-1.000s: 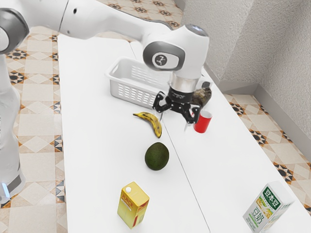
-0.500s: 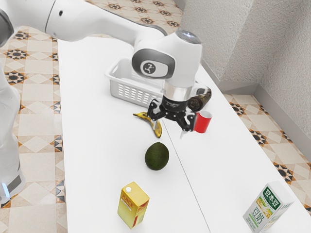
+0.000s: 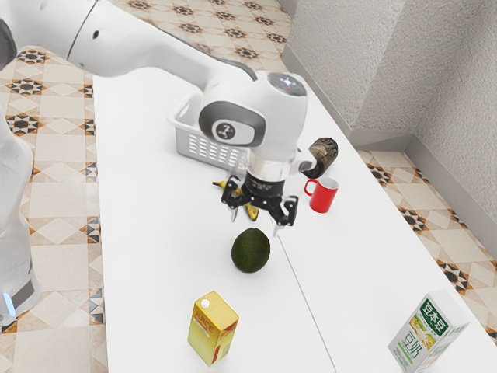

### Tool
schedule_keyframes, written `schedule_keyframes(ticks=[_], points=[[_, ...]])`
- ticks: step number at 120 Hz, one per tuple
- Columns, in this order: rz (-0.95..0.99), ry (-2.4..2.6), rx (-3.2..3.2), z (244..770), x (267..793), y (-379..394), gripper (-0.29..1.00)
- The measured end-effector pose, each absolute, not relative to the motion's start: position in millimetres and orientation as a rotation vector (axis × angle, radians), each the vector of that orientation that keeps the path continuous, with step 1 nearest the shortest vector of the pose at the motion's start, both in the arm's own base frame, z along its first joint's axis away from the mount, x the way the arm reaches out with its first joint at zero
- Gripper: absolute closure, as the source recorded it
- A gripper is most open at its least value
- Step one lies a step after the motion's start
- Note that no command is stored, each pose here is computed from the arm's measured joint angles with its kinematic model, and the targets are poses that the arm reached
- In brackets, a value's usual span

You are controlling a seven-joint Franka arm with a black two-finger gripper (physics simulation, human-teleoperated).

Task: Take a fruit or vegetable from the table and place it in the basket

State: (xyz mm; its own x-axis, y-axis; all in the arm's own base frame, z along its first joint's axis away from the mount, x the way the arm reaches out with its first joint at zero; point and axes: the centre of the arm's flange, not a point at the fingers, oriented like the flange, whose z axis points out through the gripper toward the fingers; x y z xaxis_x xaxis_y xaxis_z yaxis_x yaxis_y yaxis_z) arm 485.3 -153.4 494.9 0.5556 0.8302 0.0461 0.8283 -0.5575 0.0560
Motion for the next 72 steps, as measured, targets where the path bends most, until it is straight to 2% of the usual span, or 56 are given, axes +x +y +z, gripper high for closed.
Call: schedule_keyframes(ticks=[72], points=[[0.059, 1.467, 2.762, 452, 495, -155, 0.00]])
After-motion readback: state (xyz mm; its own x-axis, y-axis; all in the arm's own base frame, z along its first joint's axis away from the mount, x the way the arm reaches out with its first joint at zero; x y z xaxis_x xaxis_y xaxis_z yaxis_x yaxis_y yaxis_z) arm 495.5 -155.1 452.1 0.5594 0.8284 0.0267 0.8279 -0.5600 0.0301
